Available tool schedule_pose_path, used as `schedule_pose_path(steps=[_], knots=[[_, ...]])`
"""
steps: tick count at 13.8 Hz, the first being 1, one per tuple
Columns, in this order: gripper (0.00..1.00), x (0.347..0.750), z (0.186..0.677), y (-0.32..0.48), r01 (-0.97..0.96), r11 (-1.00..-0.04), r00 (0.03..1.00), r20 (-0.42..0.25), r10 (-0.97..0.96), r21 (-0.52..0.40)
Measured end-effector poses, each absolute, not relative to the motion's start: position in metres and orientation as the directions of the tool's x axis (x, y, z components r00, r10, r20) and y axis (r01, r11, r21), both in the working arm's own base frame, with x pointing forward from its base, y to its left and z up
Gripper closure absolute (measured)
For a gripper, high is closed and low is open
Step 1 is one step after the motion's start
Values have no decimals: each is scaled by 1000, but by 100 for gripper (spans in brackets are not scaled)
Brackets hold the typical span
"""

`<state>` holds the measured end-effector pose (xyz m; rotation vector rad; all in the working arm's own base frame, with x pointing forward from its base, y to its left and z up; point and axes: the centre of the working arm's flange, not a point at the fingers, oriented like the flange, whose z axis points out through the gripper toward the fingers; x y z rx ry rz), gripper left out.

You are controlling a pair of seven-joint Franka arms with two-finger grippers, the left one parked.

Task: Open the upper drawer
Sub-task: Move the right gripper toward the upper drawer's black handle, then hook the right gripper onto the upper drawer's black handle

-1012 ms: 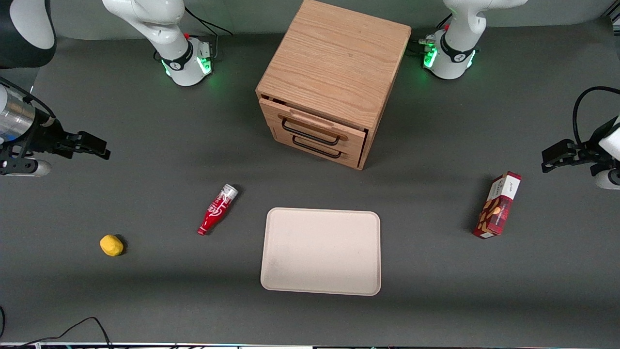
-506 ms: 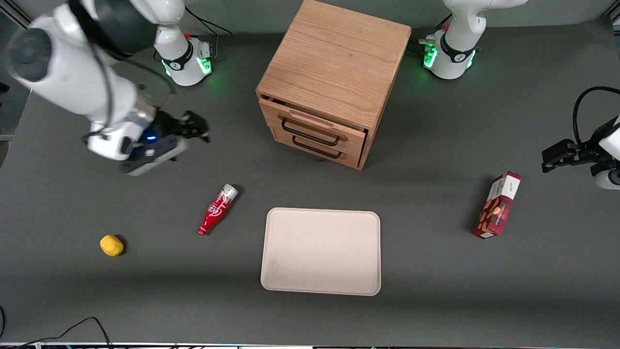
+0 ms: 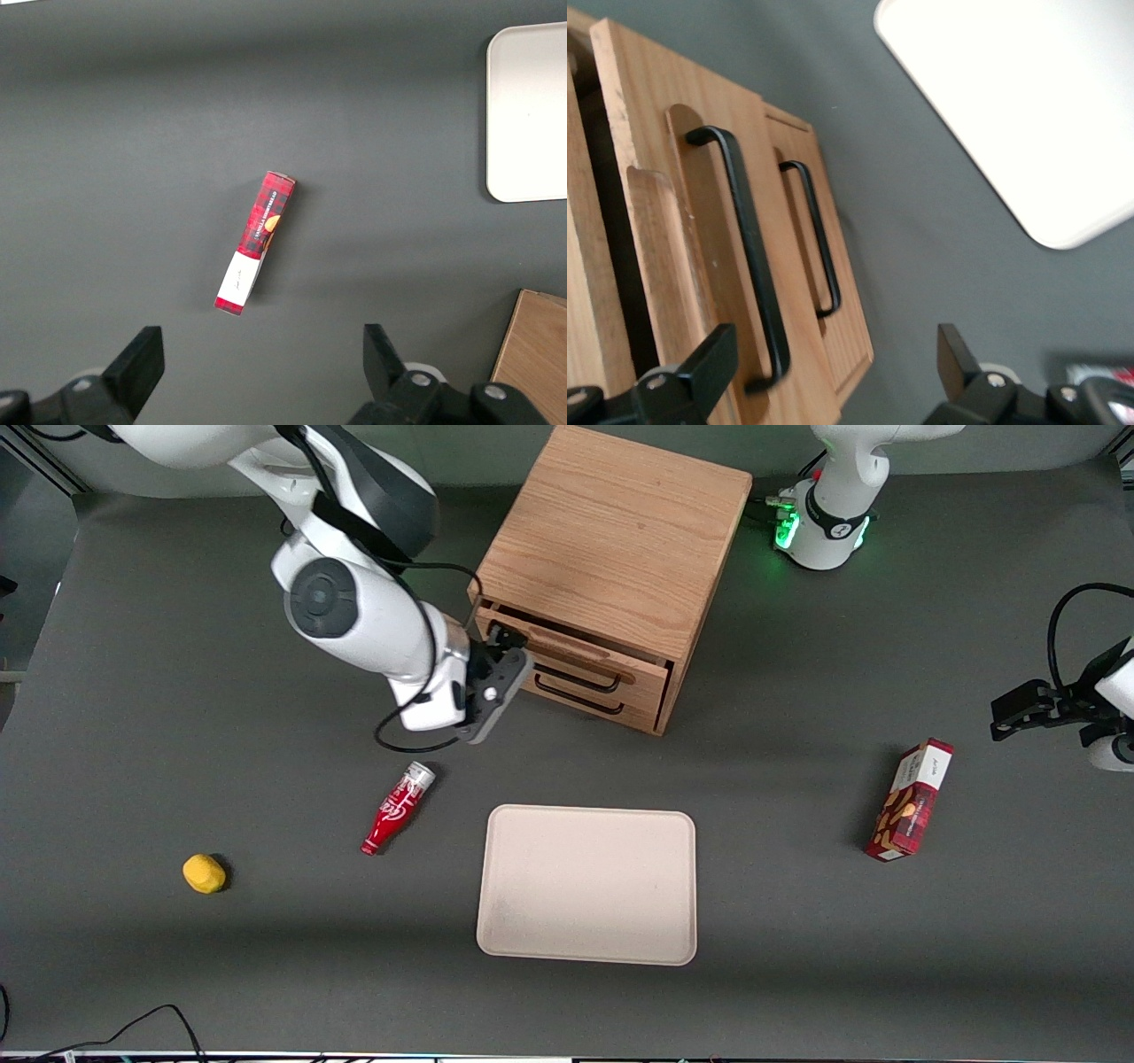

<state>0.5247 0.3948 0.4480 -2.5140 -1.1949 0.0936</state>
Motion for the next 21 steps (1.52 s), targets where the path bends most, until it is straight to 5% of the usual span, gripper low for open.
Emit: schedule_pose_path(steps=[5,21], knots=[[0,509,415,435,783,-518,580,103,808,-344],[0,552,377,412,799,-545,590,155,793,-255]])
